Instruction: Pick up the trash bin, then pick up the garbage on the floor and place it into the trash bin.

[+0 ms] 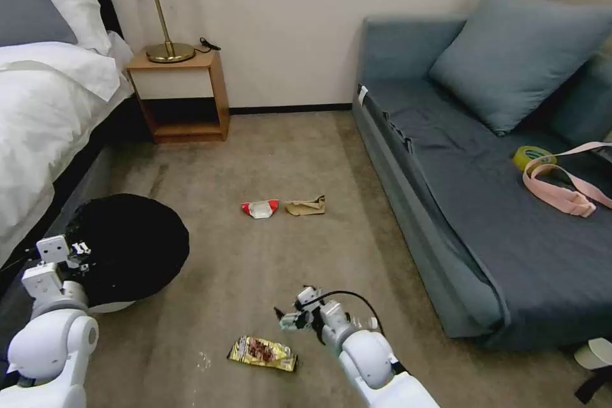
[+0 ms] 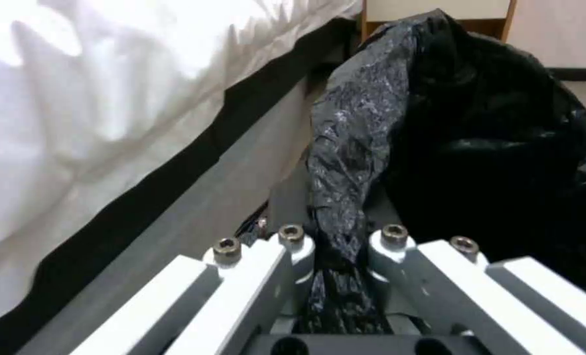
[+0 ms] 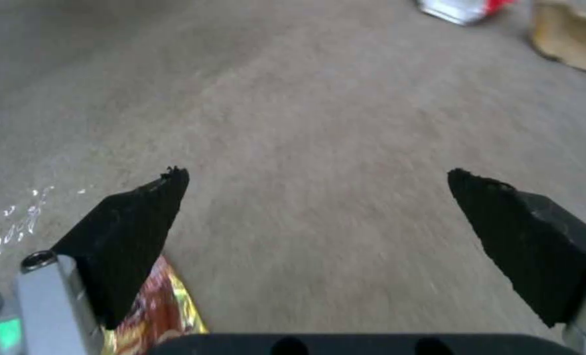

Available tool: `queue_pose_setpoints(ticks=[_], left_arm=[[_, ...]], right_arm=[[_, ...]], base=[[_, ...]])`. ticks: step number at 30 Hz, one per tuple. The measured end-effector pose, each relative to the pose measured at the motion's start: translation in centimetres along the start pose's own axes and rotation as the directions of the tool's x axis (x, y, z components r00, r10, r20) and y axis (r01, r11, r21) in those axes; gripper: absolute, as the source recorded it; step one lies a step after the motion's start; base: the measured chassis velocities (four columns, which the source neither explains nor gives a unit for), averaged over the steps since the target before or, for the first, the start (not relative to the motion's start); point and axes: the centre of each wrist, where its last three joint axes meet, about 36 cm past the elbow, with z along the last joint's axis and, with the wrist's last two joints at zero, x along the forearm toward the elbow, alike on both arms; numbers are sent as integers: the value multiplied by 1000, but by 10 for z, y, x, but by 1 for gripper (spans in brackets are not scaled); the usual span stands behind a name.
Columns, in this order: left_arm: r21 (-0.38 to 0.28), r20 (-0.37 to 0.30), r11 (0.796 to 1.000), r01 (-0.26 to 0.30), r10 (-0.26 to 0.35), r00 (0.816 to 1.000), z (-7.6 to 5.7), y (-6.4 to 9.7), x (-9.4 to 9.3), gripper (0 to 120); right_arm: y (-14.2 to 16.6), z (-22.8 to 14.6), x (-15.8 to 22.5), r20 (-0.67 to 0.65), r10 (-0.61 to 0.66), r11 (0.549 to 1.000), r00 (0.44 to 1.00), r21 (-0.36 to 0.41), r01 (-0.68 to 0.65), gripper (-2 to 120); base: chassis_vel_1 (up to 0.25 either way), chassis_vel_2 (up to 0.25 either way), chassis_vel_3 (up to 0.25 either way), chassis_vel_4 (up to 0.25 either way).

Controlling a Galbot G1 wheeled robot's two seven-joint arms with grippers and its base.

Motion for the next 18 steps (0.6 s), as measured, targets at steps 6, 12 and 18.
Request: queue_pose_setpoints(ticks=[6,12,18], left_arm=[[8,-4,1000,12,-12,1000,3,-3,3,4],[19,-14,1000,25,-25,1000,10,-6,8,4],[36,-12,999,35,-34,999,10,-12,15,4]], right_arm=[[12,-6,-20,-25,-87,993,996,77,89,100],[26,2,-27,-38,-148,985,988,82,151,100],[48,3,-36,-68,-234,964,970,113,240,100]], base=[[-47,48,62,-66],[0,0,0,0],[0,0,0,0]])
